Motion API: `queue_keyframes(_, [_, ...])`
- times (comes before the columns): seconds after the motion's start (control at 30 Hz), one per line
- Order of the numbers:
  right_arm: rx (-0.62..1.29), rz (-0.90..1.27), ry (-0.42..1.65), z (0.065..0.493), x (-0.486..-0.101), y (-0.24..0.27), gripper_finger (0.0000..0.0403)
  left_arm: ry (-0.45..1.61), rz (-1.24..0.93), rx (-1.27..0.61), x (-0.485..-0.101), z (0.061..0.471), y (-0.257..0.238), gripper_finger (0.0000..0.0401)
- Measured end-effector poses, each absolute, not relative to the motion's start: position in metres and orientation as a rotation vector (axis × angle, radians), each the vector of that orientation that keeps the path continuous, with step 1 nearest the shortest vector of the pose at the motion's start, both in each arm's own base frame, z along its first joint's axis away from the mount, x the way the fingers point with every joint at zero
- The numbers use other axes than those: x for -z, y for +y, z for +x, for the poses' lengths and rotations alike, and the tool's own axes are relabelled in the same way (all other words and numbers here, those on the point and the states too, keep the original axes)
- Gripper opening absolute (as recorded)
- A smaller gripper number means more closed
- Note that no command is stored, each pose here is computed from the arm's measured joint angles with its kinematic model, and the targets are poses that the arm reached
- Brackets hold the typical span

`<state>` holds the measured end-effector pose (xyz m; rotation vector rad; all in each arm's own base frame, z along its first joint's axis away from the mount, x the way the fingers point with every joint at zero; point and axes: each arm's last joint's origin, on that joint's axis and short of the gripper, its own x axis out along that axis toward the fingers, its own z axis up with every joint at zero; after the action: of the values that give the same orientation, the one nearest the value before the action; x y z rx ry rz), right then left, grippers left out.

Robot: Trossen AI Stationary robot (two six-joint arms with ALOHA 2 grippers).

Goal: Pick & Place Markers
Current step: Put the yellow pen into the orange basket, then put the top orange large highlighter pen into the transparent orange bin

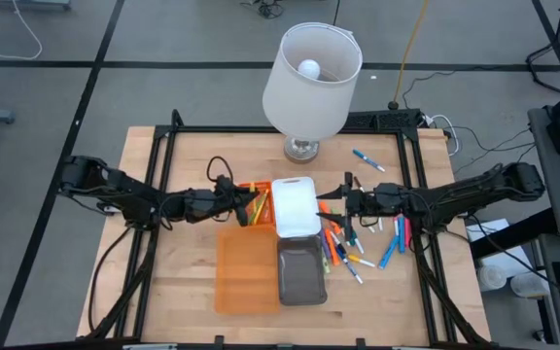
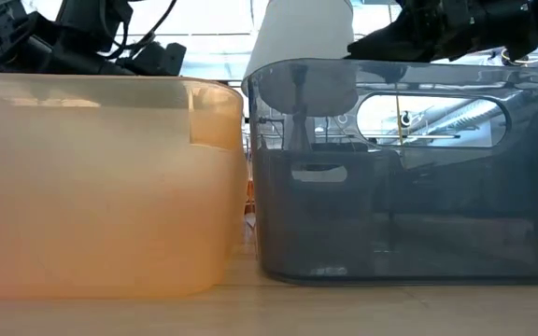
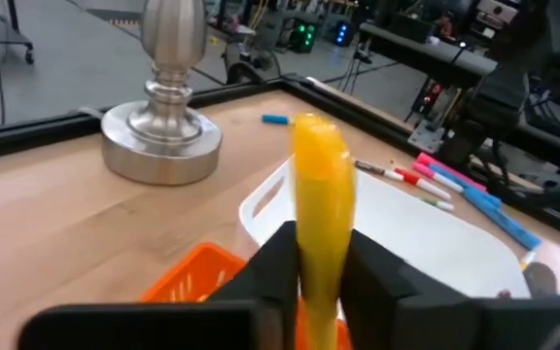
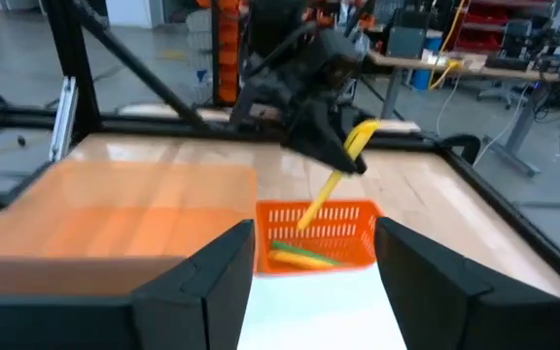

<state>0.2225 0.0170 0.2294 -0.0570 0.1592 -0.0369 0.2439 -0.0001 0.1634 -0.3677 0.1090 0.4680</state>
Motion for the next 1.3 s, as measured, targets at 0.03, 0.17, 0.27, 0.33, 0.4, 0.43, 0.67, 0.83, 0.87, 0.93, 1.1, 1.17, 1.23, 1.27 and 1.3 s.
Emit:
queue_keyframes(0.03, [0.037,-0.057,0.162,0.2218,-0.2297,0.0169,0.0202,0.109,-0.367,-0.469,-0.1634,0.2439,0.0001,0.0089])
queue_keyframes(0.17, [0.037,-0.057,0.167,0.2186,-0.2314,0.0167,0.0205,0.108,-0.367,-0.468,-0.1635,0.2439,-0.0002,0.0157])
queue_keyframes(0.27, [0.037,-0.058,0.176,0.2177,-0.2311,0.0166,0.0205,0.109,-0.366,-0.468,-0.1635,0.2439,-0.0001,0.0192])
queue_keyframes(0.33, [0.037,-0.058,0.174,0.2176,-0.2315,0.0166,0.0203,0.109,-0.364,-0.468,-0.1635,0.2439,-0.0001,0.0210])
queue_keyframes(0.4, [0.037,-0.059,0.181,0.2175,-0.2308,0.0165,0.0202,0.109,-0.366,-0.468,-0.1635,0.2439,-0.0001,0.0223])
queue_keyframes(0.43, [0.037,-0.059,0.182,0.2175,-0.2307,0.0165,0.0202,0.108,-0.367,-0.468,-0.1635,0.2439,-0.0001,0.0229])
queue_keyframes(0.67, [0.037,-0.058,0.179,0.2175,-0.2309,0.0165,0.0201,0.103,-0.365,-0.466,-0.1640,0.2441,-0.0001,0.0251])
queue_keyframes(0.83, [0.037,-0.059,0.186,0.2174,-0.2303,0.0165,0.0201,0.101,-0.369,-0.466,-0.1642,0.2441,-0.0001,0.0259])
queue_keyframes(0.87, [0.037,-0.059,0.187,0.2174,-0.2302,0.0165,0.0201,0.101,-0.369,-0.466,-0.1642,0.2441,-0.0001,0.0259])
queue_keyframes(0.93, [0.036,-0.059,0.192,0.2173,-0.2297,0.0165,0.0201,0.101,-0.370,-0.464,-0.1642,0.2441,-0.0002,0.0258])
queue_keyframes(1.1, [0.037,-0.060,0.198,0.2172,-0.2291,0.0165,0.0201,0.113,-0.361,-0.427,-0.1641,0.2445,-0.0014,0.0251])
queue_keyframes(1.17, [0.037,-0.060,0.201,0.2171,-0.2288,0.0165,0.0201,0.113,-0.363,-0.425,-0.1641,0.2445,-0.0015,0.0250])
queue_keyframes(1.23, [0.037,-0.060,0.201,0.2171,-0.2288,0.0165,0.0201,0.113,-0.363,-0.426,-0.1641,0.2445,-0.0015,0.0252])
queue_keyframes(1.27, [0.036,-0.060,0.201,0.2171,-0.2288,0.0165,0.0201,0.113,-0.363,-0.426,-0.1641,0.2445,-0.0015,0.0254])
queue_keyframes(1.3, [0.037,-0.060,0.201,0.2171,-0.2288,0.0165,0.0201,0.113,-0.362,-0.425,-0.1641,0.2445,-0.0015,0.0256])
